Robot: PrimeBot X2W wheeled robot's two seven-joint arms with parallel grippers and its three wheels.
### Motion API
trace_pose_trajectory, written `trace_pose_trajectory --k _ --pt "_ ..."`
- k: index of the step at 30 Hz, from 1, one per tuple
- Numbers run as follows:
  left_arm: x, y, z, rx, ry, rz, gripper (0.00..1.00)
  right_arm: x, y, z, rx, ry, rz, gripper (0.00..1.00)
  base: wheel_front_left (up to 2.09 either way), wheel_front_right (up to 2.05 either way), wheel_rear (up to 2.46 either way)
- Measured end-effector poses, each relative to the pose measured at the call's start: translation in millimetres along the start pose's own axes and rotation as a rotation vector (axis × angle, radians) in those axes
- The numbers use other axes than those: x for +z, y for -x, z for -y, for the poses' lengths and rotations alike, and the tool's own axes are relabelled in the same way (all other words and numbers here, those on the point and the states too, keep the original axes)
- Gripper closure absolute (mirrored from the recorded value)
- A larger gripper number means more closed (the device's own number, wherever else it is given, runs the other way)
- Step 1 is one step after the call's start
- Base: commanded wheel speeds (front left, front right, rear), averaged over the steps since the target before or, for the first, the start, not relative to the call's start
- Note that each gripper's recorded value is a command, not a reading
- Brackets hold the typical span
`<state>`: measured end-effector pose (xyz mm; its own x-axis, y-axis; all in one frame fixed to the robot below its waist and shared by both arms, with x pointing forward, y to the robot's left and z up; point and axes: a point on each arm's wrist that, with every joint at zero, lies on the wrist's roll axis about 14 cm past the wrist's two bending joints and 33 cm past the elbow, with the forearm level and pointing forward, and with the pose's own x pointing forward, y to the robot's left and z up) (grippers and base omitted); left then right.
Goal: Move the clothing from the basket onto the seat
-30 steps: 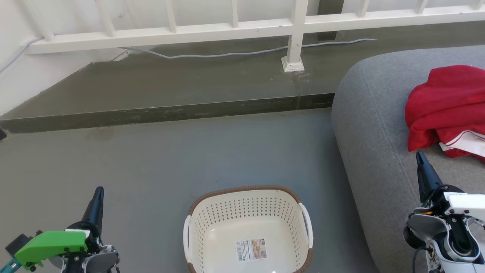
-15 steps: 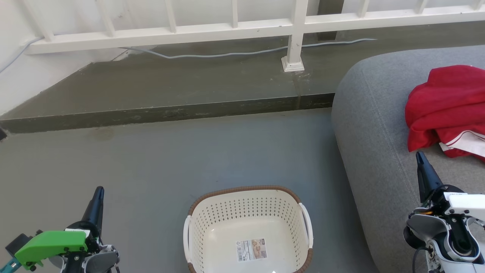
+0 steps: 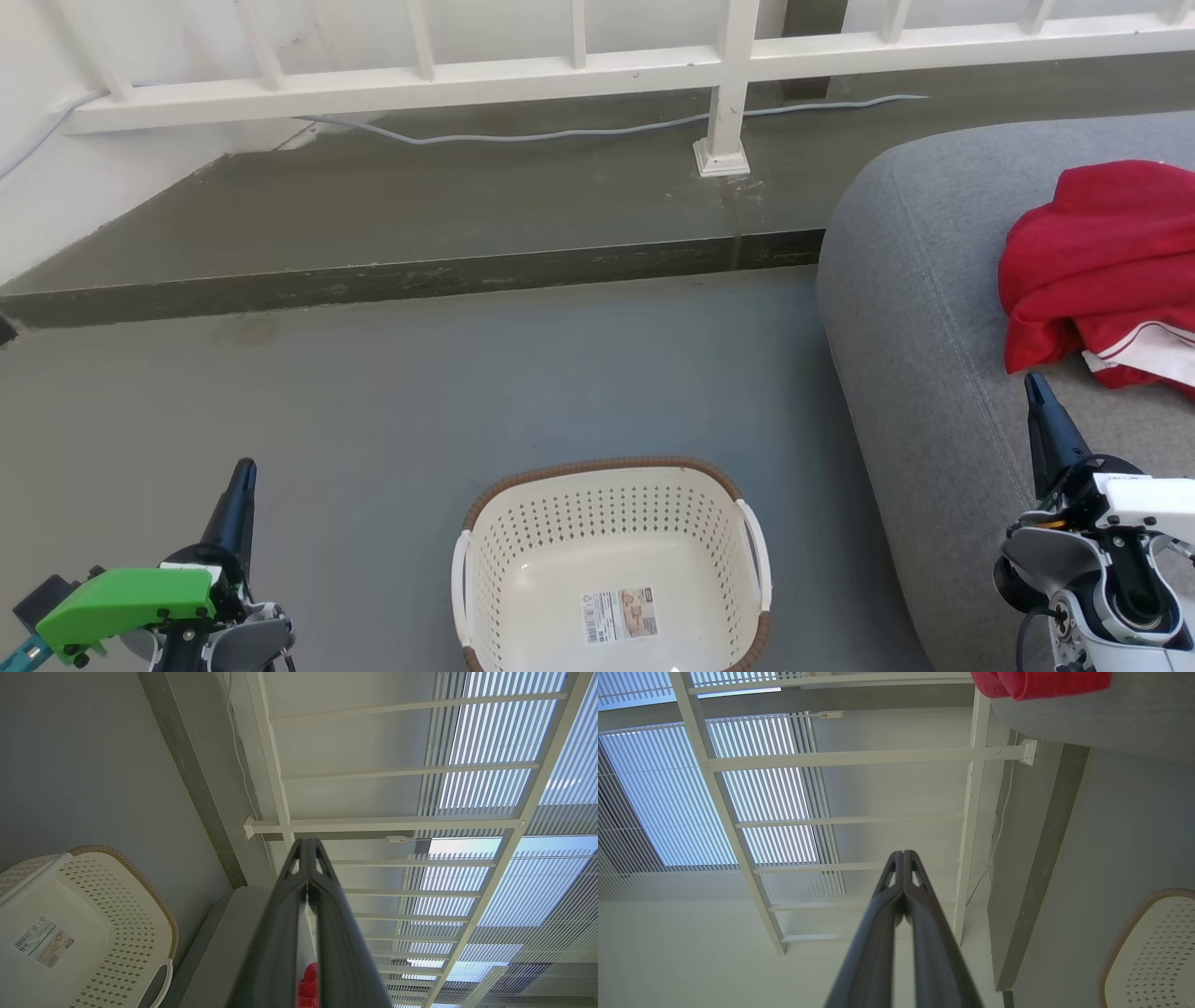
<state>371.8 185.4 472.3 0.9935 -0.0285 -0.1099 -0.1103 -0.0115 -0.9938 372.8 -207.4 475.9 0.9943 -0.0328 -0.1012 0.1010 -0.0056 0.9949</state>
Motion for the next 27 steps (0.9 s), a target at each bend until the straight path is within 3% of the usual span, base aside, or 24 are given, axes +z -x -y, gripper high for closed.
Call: trace_pose_trajectory --k 27 --pt "0.6 -0.1 -0.1 0.000 0.001 0.002 1.00 -0.2 0.0 0.0 0.000 -0.001 -0.002 1.00 0.00 0.00 0.00"
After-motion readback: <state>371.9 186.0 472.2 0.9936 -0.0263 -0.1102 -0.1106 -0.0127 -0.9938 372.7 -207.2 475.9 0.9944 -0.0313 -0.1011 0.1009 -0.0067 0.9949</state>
